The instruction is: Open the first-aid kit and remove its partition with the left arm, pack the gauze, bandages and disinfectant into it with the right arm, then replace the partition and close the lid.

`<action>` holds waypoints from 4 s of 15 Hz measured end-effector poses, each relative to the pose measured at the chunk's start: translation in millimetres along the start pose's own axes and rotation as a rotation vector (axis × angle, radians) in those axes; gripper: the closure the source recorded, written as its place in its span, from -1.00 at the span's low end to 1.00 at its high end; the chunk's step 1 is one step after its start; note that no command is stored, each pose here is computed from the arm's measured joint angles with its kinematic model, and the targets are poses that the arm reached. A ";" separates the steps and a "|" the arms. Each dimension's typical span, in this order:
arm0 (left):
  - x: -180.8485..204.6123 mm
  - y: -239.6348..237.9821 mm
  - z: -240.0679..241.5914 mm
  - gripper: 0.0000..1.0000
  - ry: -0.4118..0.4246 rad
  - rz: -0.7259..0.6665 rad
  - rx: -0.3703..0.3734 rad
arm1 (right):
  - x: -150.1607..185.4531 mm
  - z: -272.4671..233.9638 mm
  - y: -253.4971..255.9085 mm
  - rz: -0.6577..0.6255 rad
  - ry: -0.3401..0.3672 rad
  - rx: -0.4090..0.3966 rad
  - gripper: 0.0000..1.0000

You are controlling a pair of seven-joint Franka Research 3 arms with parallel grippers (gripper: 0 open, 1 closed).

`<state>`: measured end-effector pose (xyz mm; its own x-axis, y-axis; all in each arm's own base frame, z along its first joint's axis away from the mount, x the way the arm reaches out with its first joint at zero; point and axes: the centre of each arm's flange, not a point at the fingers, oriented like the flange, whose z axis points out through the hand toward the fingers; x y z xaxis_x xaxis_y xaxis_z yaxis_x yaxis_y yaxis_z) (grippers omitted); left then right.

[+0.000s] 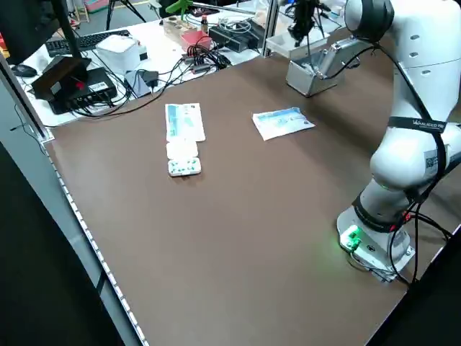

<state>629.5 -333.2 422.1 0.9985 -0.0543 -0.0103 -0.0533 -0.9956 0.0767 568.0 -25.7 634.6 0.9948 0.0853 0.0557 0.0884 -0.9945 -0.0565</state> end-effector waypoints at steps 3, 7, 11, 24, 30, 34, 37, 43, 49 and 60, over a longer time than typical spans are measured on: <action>-18.1 37.2 8.2 0.93 -0.002 -0.009 -0.002 | 0.5 0.1 -3.2 -0.006 0.001 0.000 -0.96; -28.6 75.3 20.5 0.93 0.047 -0.027 -0.048 | 0.7 0.2 -4.3 -0.008 0.001 0.000 -0.96; -22.9 98.7 41.3 0.93 0.126 -0.049 -0.128 | 1.0 0.4 -6.8 -0.012 0.000 0.001 -0.96; -25.7 125.5 97.7 0.93 0.177 -0.015 -0.083 | 3.4 3.3 -19.8 -0.035 -0.003 0.002 -0.97; -29.8 132.0 112.8 0.93 0.166 -0.004 -0.072 | 3.5 3.2 -19.7 -0.035 -0.002 0.002 -0.97; -32.8 136.1 116.3 0.93 0.162 0.003 -0.071 | 4.3 3.7 -28.4 -0.050 -0.003 0.003 -0.97; -36.7 140.3 128.7 0.93 0.149 0.012 -0.061 | 4.3 3.9 -28.8 -0.051 -0.004 0.003 -0.97; -38.1 142.4 129.8 0.93 0.159 0.030 -0.046 | 5.1 5.4 -33.6 -0.059 -0.006 0.004 -0.97; -40.4 145.3 132.3 0.93 0.166 0.047 -0.031 | 14.4 10.2 -36.6 -0.066 0.028 0.000 -0.97; -37.8 145.0 133.9 0.93 0.168 0.044 -0.032 | 21.8 23.5 -42.7 -0.006 0.014 0.001 -0.96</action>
<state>582.1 -485.7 300.1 0.9837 -0.0818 0.1602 -0.0993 -0.9895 0.1048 587.1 20.1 614.8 0.9934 0.0907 0.0701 0.0948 -0.9938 -0.0575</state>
